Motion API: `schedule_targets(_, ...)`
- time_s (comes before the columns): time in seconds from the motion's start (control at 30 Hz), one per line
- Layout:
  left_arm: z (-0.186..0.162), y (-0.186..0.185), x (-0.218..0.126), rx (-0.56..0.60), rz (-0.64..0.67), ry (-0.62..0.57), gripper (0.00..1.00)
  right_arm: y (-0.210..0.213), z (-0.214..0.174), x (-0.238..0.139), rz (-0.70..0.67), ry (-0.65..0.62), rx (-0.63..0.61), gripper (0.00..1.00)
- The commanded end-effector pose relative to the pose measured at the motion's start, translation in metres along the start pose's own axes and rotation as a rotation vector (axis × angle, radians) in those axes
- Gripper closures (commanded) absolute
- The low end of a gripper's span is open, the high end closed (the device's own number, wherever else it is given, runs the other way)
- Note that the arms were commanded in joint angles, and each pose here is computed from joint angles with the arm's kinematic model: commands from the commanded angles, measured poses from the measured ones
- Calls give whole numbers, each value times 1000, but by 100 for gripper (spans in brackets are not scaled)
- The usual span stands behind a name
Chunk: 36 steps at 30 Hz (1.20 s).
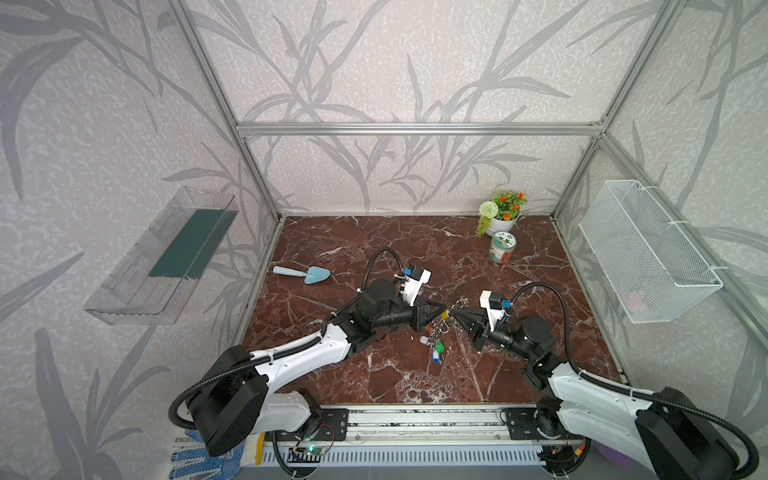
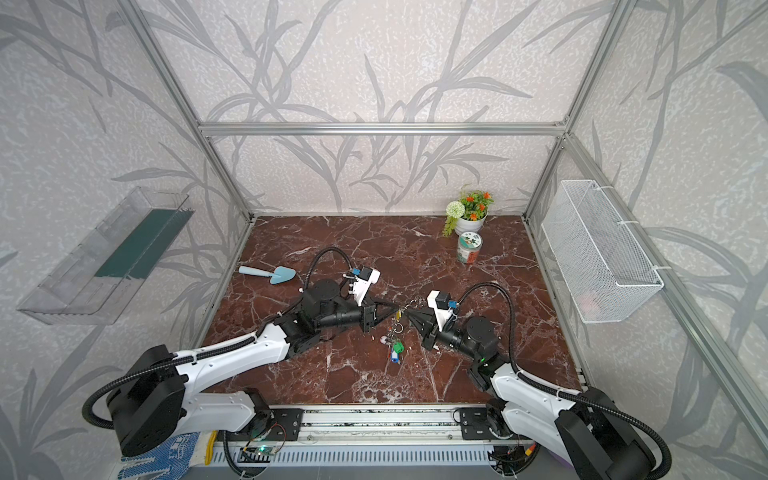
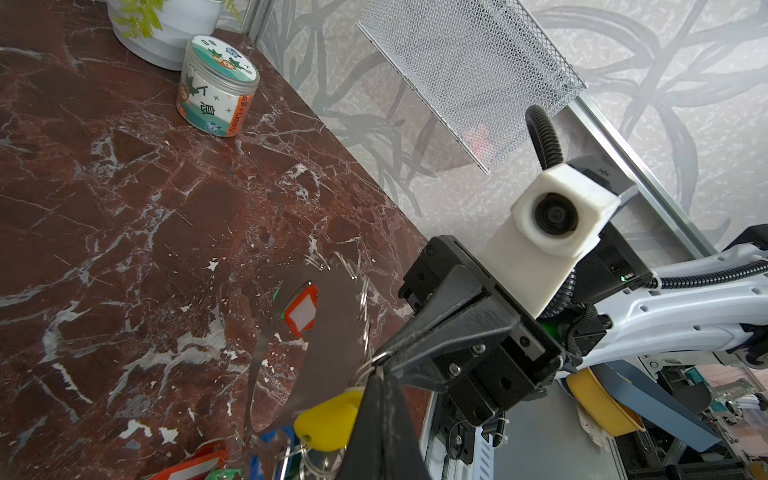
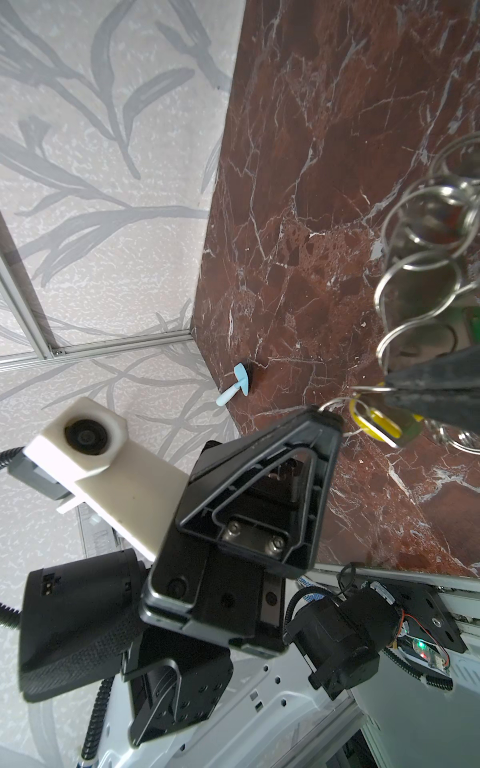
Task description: Put the keys on the keyring
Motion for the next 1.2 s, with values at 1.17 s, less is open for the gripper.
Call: schedule_targets(1.17,4,-1,6,105,115,-128,100,3,25,1,15,-84,-27,100)
Point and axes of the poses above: each gripper's point midway between its finger pads, its own x axis out along the fingers, its own y axis along the line the jaws close on, z = x × y, the point moved 2 cm from there along -x, back along the fingers, and after that the axes turned 13 degrees about -x, right-handed, at the moved point
